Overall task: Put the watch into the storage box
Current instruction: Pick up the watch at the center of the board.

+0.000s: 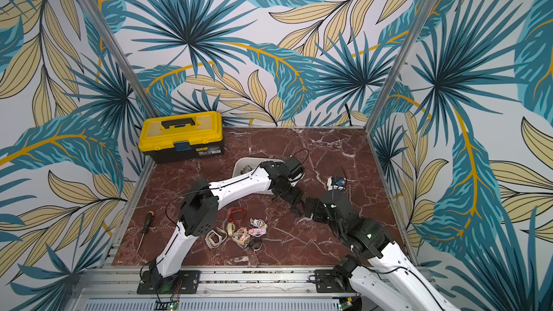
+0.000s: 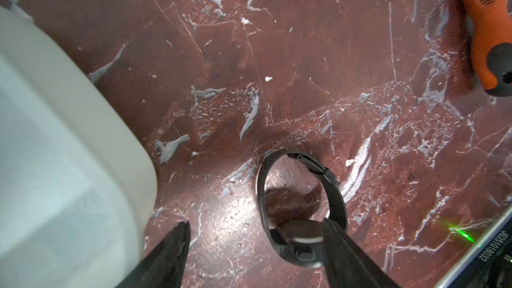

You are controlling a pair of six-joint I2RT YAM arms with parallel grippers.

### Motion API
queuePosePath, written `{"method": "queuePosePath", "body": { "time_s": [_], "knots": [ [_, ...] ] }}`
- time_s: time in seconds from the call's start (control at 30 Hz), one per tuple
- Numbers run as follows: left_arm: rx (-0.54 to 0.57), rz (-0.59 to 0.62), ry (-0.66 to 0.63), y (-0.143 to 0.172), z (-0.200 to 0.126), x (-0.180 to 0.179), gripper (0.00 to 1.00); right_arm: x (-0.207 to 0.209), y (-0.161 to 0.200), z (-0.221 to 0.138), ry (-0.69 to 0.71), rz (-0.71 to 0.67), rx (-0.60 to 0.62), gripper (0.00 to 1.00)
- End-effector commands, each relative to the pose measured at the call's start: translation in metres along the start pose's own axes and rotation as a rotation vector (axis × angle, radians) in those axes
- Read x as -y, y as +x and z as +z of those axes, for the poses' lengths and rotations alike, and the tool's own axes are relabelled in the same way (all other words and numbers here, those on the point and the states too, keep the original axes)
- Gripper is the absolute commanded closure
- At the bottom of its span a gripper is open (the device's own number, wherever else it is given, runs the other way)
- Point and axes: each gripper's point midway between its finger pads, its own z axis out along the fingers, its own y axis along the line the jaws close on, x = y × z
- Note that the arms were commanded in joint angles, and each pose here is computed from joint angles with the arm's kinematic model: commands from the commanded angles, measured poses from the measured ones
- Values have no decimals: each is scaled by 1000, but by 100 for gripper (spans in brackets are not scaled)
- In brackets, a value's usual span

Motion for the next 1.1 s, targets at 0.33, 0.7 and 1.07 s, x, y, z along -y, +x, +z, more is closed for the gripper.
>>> {"method": "queuePosePath", "body": {
  "time_s": [0.33,0.7,1.07],
  "knots": [
    [-50,-4,3,8,14,-2,40,7,4,5,30,-23,-2,3],
    [-70,7,26,13,20,5,56,7,3,7,46,-35,0,3],
    [-88,24,40,20,27,15,73,5,0,9,47,-39,4,3]
  ]
}}
